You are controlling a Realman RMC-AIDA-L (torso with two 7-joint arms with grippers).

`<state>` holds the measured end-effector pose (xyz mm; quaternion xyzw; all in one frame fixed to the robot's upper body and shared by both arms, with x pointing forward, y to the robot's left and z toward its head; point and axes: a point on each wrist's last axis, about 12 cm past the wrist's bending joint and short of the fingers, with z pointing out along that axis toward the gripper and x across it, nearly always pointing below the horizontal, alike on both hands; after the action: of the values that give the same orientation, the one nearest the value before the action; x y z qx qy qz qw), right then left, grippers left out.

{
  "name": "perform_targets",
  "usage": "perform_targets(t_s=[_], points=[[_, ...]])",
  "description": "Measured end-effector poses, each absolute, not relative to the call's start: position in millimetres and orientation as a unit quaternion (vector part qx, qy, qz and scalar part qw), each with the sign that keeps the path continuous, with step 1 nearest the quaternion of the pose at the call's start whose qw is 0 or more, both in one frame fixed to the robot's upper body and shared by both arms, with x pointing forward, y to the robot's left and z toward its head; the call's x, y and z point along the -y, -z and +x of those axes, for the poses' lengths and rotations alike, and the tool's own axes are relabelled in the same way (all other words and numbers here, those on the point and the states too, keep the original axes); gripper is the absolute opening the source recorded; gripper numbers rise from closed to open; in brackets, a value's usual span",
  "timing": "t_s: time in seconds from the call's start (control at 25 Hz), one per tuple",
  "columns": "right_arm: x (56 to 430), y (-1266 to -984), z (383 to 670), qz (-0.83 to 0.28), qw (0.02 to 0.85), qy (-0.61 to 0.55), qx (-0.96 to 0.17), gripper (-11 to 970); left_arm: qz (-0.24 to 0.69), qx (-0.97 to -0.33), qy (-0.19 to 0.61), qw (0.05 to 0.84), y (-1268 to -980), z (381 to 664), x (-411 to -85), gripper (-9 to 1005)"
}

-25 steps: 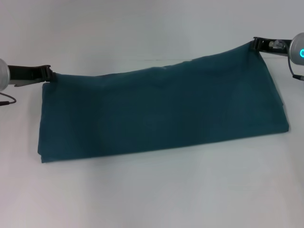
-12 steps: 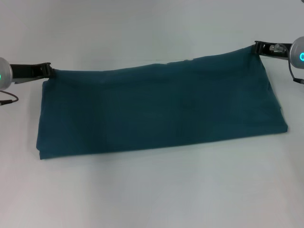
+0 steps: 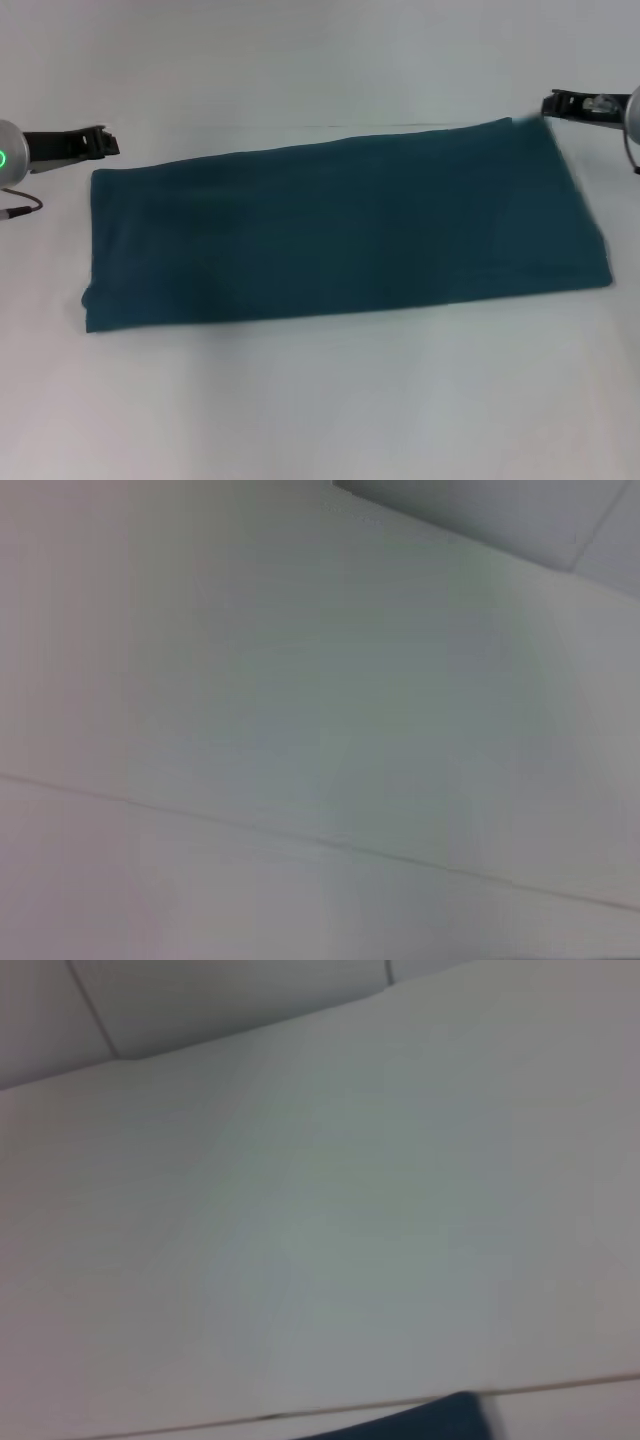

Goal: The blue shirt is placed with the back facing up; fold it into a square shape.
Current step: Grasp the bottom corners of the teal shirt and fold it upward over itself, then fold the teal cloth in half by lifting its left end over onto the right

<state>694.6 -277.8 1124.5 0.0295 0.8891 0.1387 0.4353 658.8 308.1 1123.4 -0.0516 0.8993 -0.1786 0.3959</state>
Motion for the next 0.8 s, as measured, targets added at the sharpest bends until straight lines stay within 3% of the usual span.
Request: perform_targets(t_s=[0.08,0.16,0.44,0.56,0.72,0.8], points=[[285,-1126,696,0.034,0.439,-0.13,-0.888,71,-0.059,-0.898,0.179,0.397,-1123,659,-309,39],[294,-1130,698,0.039,0.445,-0.121,-0.886,95,-0.07,-0.897,0.18,0.398,-1123,659,-310,112],[328,-1146,698,0.073,0.435,-0.139,-0.887,383,-0.102,-0.891,0.188,0.399,-1120,655,-317,396],[342,-1148,678,0.095,0.421,-0.229,-0.873,567,-0.125,-0.878,0.221,0.407,-1121,646,-326,536],[354,-1144,652,0.109,0.425,-0.311,-0.843,631,-0.14,-0.861,0.269,0.409,-1121,634,-332,732],[361,-1138,633,0.12,0.425,-0.358,-0.823,663,-0.151,-0.847,0.307,0.408,-1119,624,-336,761]])
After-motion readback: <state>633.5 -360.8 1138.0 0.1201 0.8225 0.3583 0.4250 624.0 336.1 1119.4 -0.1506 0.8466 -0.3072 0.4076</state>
